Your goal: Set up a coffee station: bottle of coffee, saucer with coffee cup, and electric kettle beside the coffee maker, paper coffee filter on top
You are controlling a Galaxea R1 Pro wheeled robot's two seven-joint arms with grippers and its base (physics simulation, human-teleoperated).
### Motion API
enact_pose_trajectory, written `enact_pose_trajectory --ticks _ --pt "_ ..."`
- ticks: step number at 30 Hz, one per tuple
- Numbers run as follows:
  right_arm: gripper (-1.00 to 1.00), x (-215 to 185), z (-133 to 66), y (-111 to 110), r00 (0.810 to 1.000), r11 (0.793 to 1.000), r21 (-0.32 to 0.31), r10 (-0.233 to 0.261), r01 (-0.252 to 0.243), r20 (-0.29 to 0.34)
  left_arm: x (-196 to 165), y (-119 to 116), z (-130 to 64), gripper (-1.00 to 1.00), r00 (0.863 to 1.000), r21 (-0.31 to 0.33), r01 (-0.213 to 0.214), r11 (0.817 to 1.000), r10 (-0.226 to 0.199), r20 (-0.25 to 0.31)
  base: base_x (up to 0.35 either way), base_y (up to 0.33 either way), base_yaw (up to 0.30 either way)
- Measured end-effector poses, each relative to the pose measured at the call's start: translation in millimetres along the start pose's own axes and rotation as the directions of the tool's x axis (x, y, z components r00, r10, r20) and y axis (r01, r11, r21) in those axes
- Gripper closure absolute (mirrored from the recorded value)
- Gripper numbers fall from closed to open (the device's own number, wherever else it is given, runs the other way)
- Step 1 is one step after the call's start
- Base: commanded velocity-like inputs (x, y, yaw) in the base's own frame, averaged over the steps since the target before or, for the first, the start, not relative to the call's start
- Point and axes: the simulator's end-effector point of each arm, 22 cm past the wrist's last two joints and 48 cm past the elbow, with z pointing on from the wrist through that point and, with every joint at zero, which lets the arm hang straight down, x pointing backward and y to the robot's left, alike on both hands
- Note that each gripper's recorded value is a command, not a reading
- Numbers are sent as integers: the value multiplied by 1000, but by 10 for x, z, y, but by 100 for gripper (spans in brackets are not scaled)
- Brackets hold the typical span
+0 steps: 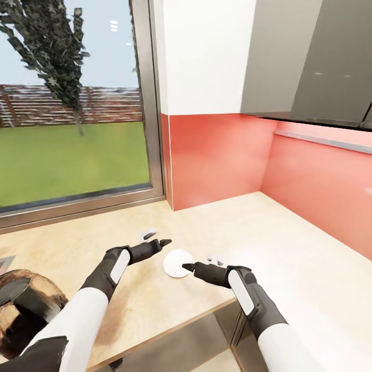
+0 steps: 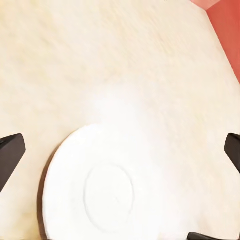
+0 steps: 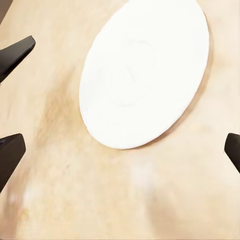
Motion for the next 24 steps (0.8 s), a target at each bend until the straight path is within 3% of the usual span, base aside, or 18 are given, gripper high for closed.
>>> enact_pose_trajectory --ticks 8,19,24 --pt "-100 41 13 -37 1000 1000 5 8 -8 -9 2 14 -2 -100 1000 -2 0 1000 0 -1 221 0 0" --pt "-100 69 26 -43 1000 1000 6 12 -12 -15 24 19 5 -100 1000 -3 2 1000 -2 -5 12 0 0" --pt "-100 291 137 42 998 999 -12 46 -47 -52 229 112 -1 -100 999 -14 22 1000 -22 -34 0 0 0"
